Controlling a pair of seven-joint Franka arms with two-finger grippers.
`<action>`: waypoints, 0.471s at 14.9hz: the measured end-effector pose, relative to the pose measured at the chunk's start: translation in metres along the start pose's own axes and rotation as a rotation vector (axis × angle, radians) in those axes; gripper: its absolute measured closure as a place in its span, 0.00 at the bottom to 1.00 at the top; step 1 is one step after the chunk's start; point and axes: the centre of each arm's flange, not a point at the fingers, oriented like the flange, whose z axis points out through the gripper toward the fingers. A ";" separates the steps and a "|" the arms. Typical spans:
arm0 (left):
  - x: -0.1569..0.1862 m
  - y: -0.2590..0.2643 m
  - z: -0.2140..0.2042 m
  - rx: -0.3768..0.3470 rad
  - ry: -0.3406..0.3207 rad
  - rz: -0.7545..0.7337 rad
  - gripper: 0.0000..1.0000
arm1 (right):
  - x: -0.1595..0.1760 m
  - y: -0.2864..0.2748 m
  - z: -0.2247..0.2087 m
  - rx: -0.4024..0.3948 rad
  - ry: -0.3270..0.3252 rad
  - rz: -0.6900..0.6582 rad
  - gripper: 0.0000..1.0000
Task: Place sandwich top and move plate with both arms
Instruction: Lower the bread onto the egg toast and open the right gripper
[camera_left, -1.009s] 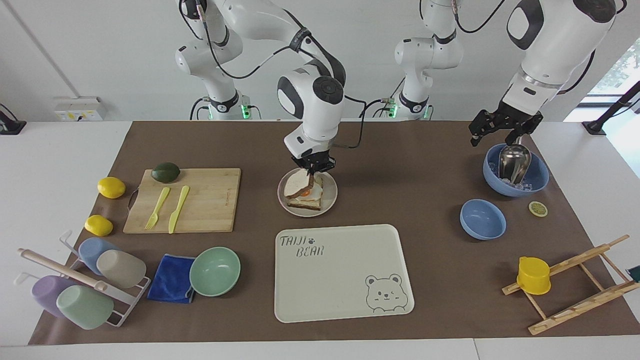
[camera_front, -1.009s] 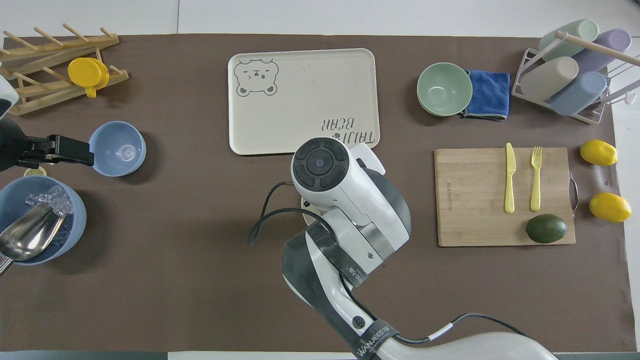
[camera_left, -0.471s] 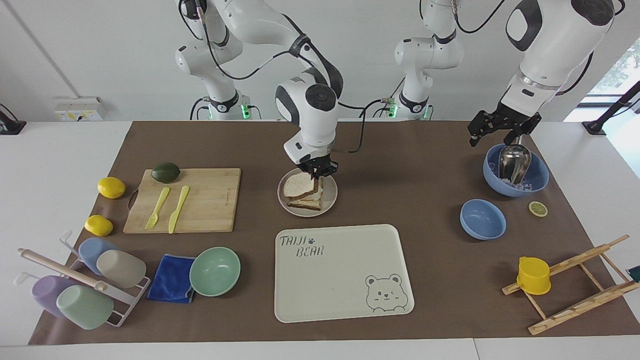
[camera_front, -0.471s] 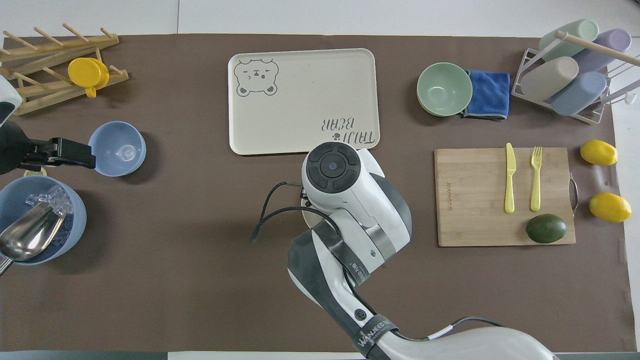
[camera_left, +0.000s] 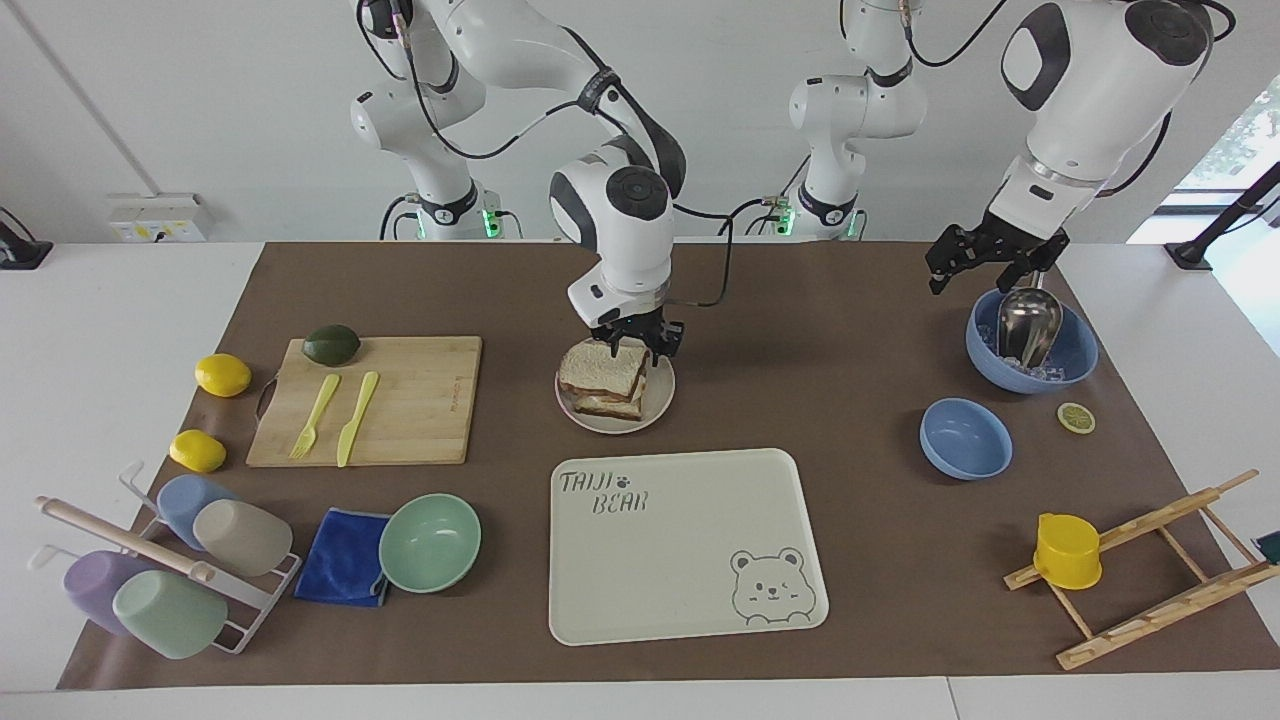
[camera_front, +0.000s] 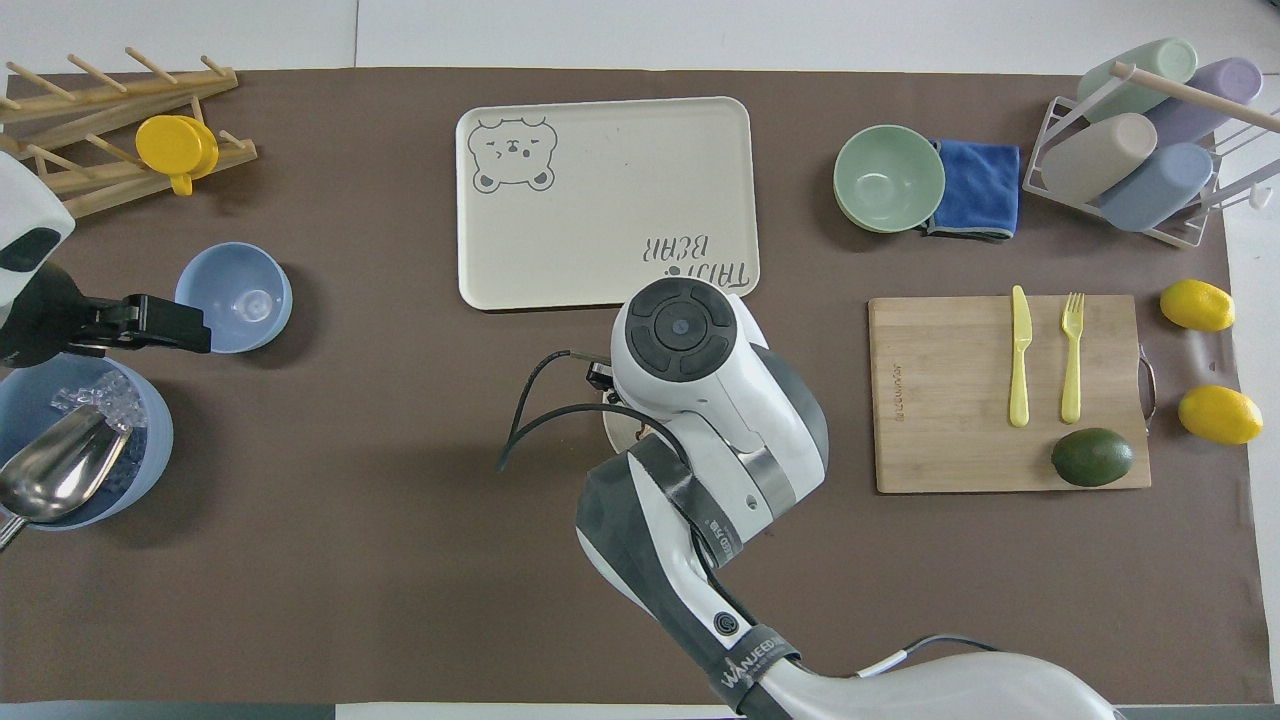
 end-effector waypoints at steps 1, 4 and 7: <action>-0.002 0.001 0.003 -0.008 0.006 -0.006 0.00 | 0.007 0.003 -0.007 0.015 0.001 0.017 0.30; -0.003 0.012 0.017 -0.064 0.022 -0.043 0.00 | 0.040 0.033 -0.034 0.036 0.014 0.036 0.22; -0.005 0.036 0.051 -0.165 0.015 -0.066 0.00 | 0.081 0.093 -0.062 0.013 -0.017 -0.042 0.00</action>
